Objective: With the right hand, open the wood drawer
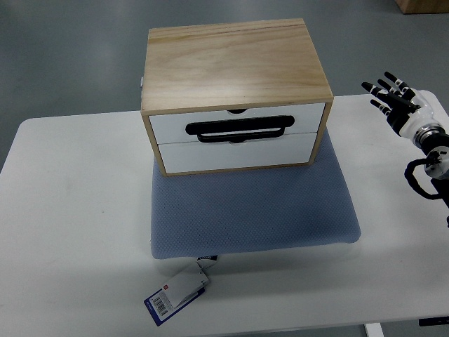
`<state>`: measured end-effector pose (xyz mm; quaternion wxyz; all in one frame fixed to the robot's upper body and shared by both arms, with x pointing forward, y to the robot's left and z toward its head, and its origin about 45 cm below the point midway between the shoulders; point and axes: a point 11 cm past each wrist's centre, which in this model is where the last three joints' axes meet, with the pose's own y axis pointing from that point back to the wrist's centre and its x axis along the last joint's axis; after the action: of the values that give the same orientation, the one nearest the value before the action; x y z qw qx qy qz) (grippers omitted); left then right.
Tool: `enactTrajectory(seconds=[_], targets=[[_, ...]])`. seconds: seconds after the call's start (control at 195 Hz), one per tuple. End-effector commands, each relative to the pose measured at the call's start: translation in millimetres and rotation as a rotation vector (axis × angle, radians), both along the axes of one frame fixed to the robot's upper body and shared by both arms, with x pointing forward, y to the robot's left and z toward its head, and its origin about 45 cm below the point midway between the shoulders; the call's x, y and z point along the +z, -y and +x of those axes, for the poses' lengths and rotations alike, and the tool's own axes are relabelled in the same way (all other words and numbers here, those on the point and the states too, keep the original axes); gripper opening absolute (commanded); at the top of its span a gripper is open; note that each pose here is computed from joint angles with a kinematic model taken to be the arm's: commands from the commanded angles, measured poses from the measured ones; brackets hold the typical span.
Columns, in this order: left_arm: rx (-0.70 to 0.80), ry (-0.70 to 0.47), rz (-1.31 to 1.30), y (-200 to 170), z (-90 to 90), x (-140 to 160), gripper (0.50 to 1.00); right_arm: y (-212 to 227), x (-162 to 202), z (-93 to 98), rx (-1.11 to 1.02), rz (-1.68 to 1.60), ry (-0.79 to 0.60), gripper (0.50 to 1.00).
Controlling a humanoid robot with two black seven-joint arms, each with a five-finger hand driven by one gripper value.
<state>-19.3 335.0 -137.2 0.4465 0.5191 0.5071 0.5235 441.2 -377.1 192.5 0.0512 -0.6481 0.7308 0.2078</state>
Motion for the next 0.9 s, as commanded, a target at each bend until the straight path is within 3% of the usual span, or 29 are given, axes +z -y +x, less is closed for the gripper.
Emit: enactTrajectory(seconds=[0.0,0.894], targets=[[-0.001,0.0,-0.002,0.3,0.2,0.0,1.0,0.0,-1.2,-0.8,0.0,0.0,-0.002,0.932],[0.006,-0.005,0.0,0.1,-3.3,0.0,1.0,0.9,-1.2,-0.9,0.0,-0.002,-0.003,0.932]])
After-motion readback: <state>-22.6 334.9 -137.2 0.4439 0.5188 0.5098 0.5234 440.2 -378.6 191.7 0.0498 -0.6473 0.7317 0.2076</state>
